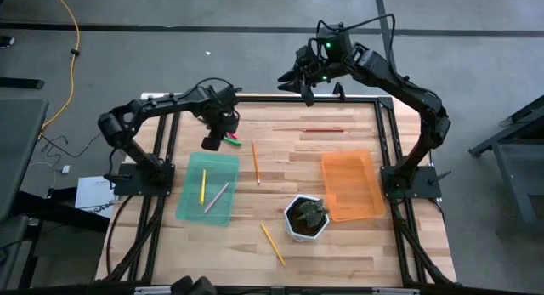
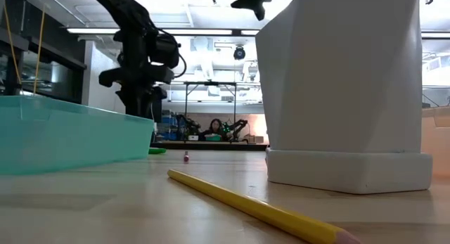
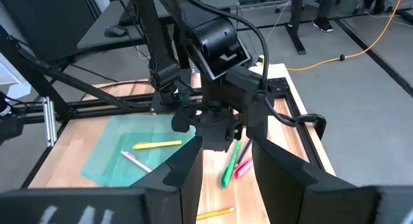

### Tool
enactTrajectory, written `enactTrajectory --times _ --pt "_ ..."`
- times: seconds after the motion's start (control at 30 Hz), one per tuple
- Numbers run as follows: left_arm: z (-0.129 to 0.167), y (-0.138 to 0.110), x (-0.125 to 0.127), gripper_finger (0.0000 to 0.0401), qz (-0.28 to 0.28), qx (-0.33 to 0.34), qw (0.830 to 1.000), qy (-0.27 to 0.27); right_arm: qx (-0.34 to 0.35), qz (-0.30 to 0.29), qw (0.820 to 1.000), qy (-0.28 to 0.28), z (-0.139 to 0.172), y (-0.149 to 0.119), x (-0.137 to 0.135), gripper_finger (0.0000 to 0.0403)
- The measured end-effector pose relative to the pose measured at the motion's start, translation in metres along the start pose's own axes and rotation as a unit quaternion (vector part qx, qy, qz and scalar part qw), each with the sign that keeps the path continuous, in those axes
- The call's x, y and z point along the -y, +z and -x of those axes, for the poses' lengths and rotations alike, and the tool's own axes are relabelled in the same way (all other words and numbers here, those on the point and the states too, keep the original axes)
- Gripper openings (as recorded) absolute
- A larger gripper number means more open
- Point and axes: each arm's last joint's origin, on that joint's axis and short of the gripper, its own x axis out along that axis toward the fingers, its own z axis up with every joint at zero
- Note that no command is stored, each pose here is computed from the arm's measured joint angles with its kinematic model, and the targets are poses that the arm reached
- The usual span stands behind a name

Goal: Sort pens & pencils
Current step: Put the green pen into the green bin

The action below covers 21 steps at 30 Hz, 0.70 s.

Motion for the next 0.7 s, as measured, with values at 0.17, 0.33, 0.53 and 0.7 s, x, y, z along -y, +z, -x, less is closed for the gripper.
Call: enactTrajectory --times 0.17,0.33,0.53,0.7 --pt "-0.003 0.002 -0.002 0.0097 0.011 0.013 1.0 0.0 -0.001 0.0 1.0 0.003 -0.001 0.0 -0.002 0.0126" --pt "-0.003 0.004 -0.004 0.0097 0.011 0.028 1.0 0.001 -0.002 0.005 1.0 0.009 -0.003 0.0 -0.006 0.0126" --pt "-0.015 0.005 -0.007 0.0097 0.019 0.02 1.0 -0.014 -0.004 0.008 1.0 0.01 -0.005 0.0 -0.008 0.0126" --pt "-0.025 0.006 -0.01 0.0097 0.025 0.011 0.999 -0.027 -0.006 0.007 1.0 0.01 -0.005 0.0 -0.008 0.0126"
